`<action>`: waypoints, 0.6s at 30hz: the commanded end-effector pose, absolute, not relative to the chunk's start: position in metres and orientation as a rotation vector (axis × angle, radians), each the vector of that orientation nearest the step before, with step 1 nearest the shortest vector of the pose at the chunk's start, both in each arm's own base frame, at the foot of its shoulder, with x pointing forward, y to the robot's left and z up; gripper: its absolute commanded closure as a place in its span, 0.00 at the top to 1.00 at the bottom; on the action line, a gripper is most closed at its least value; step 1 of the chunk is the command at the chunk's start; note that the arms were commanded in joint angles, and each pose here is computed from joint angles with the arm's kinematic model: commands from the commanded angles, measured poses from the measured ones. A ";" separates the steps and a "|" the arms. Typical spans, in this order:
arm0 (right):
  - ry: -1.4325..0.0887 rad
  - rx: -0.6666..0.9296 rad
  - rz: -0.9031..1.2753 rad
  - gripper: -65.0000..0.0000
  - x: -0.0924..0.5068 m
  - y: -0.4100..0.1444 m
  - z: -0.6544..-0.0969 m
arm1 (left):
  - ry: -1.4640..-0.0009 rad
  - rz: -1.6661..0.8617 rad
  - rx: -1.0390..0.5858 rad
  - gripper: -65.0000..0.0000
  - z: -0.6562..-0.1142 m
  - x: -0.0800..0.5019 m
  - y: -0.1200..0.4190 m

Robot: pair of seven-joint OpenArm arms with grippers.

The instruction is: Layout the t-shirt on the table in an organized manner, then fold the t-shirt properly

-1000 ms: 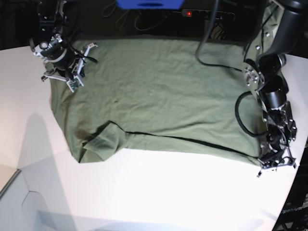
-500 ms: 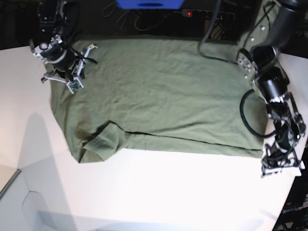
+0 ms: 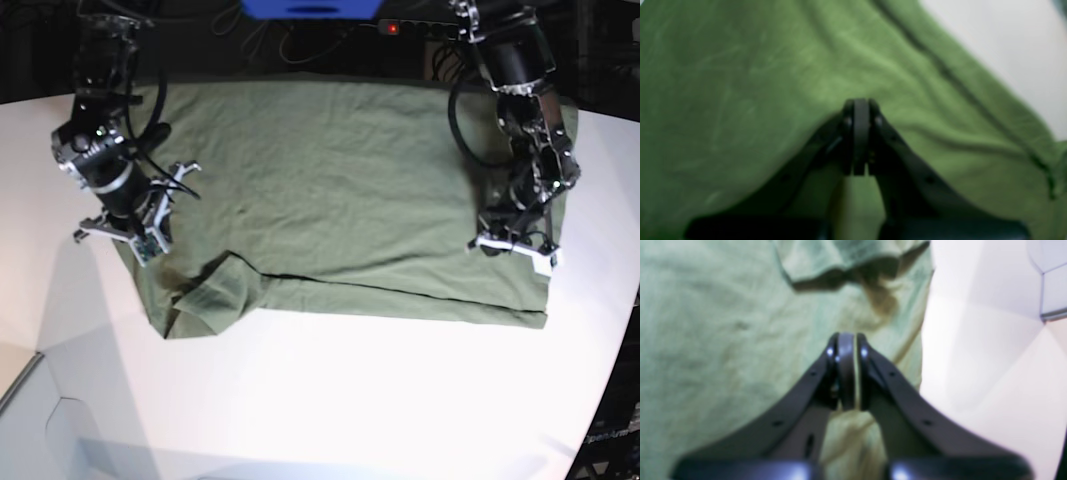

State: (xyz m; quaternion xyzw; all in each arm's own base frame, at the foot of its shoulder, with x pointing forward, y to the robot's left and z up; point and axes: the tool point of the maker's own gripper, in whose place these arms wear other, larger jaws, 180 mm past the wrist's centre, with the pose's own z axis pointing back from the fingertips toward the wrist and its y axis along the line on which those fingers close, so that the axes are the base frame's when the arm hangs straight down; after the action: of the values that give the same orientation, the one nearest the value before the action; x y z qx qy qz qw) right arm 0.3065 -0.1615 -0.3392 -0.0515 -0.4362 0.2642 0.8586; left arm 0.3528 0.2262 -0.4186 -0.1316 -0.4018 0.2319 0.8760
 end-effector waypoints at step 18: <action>-0.741 0.075 0.509 0.63 0.369 -0.131 -0.403 | -0.867 0.458 -0.239 0.00 -0.420 0.354 0.241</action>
State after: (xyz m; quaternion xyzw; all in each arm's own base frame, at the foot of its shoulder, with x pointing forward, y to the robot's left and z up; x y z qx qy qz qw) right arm 0.3547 -0.1318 -0.4185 0.0369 -0.3301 0.2483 0.9100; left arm 0.3475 0.2383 -0.4277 -0.1171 -0.4062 0.2227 0.8784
